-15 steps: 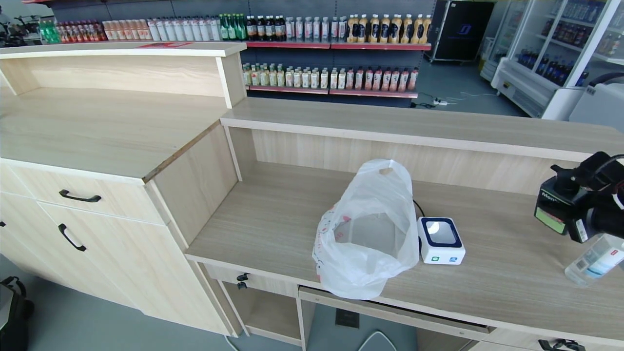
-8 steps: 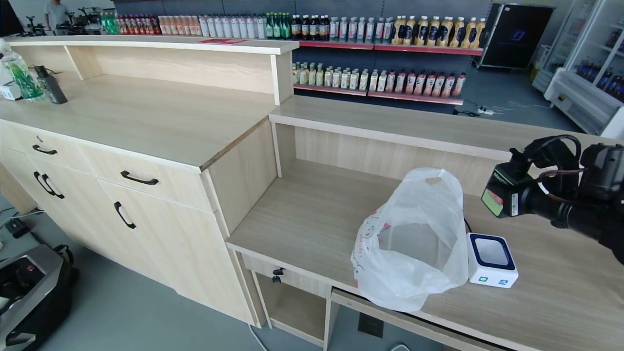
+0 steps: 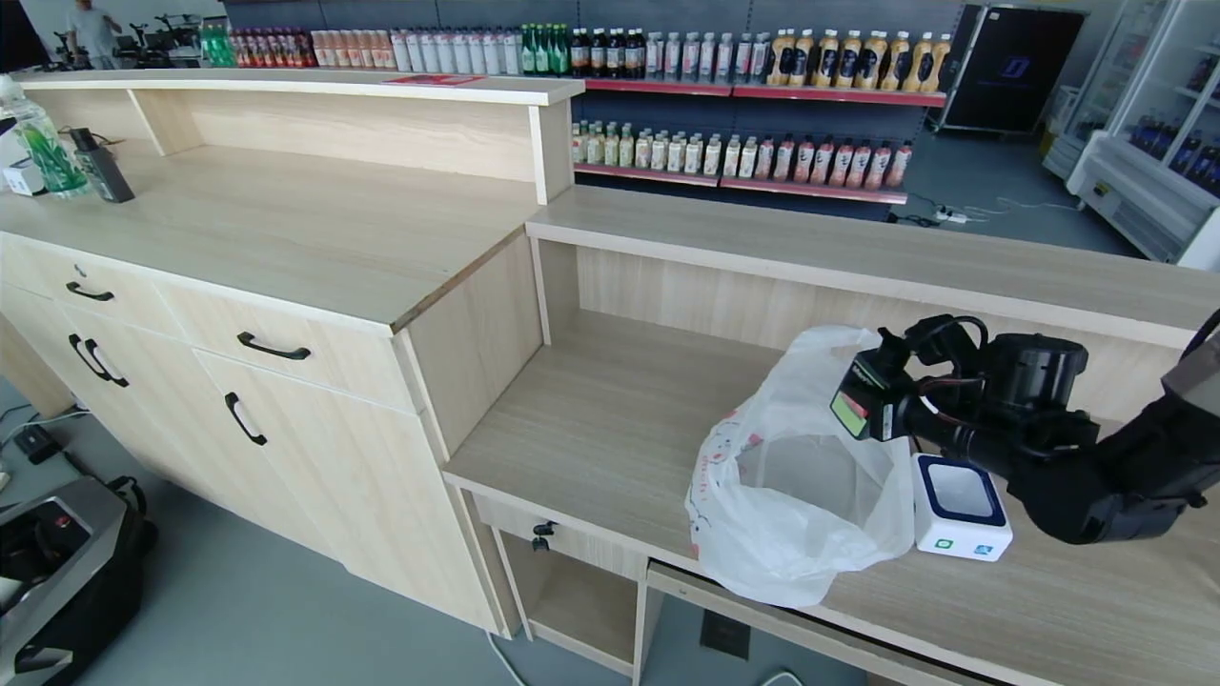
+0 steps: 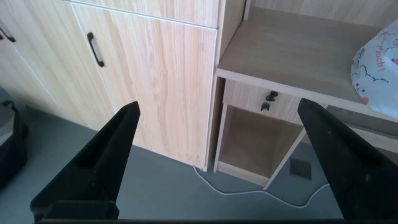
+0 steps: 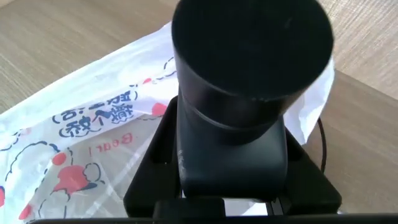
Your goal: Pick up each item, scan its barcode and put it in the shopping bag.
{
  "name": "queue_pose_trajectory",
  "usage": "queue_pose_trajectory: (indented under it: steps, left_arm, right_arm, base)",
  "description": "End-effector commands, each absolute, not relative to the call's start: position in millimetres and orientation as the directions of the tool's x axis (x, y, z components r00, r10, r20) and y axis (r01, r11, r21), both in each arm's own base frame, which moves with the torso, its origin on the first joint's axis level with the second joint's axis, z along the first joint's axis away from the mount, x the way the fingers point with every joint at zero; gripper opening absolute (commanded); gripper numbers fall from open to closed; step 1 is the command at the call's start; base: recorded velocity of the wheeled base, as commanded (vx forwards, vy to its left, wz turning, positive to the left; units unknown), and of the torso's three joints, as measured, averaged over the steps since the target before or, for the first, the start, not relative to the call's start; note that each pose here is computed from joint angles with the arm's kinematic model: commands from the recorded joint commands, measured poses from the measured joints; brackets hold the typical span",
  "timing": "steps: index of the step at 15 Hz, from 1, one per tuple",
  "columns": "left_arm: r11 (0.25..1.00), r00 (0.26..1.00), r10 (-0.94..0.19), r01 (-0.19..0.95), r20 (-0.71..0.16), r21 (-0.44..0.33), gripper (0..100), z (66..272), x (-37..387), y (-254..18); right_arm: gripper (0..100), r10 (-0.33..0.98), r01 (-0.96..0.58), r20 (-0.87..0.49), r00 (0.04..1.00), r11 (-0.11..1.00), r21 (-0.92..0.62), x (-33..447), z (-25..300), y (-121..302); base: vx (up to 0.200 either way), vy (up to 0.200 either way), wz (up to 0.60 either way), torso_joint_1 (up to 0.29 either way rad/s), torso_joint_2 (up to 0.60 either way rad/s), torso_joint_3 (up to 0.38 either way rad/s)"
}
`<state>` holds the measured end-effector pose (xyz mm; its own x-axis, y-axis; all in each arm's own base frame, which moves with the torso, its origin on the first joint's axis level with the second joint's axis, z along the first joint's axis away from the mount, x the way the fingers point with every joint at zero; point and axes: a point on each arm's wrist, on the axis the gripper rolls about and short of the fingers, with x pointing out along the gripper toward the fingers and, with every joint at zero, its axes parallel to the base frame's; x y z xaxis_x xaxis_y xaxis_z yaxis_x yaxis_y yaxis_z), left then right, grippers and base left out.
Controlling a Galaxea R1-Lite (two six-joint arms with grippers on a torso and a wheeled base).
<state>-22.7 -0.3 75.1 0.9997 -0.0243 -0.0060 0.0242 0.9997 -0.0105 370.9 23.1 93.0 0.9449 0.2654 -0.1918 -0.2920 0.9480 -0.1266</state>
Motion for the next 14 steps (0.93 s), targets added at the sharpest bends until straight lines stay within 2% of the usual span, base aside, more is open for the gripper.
queue_pose_trajectory:
  steps: [1,5,10,14]
  left_arm:
    - [1.0,1.0,-0.025,0.024,-0.006,-0.011,100,75.0,-22.7,-0.3]
    - [1.0,1.0,-0.025,0.024,-0.006,-0.011,100,75.0,-22.7,-0.3]
    - [1.0,1.0,-0.025,0.024,-0.006,-0.011,100,75.0,-22.7,-0.3]
    - [1.0,1.0,-0.025,0.024,-0.006,-0.011,100,75.0,-22.7,-0.3]
  right_arm:
    - [0,0.296,-0.324,-0.206,0.933,0.939,-0.116,395.1,61.7,29.6]
    - [0,0.361,-0.389,-0.209,0.909,0.914,-0.115,412.3,44.9,43.1]
    - [0,0.372,-0.416,-0.262,0.891,0.899,-0.139,415.7,16.2,48.0]
    - [0,0.392,-0.434,-0.26,0.883,0.891,-0.131,419.7,9.7,47.0]
  base:
    - [0.0,0.0,0.0,0.0,0.0,0.0]
    - [0.0,0.0,0.0,0.0,0.0,0.0]
    - [0.0,0.0,0.0,0.0,0.0,0.0]
    - [0.0,0.0,0.0,0.0,0.0,0.0]
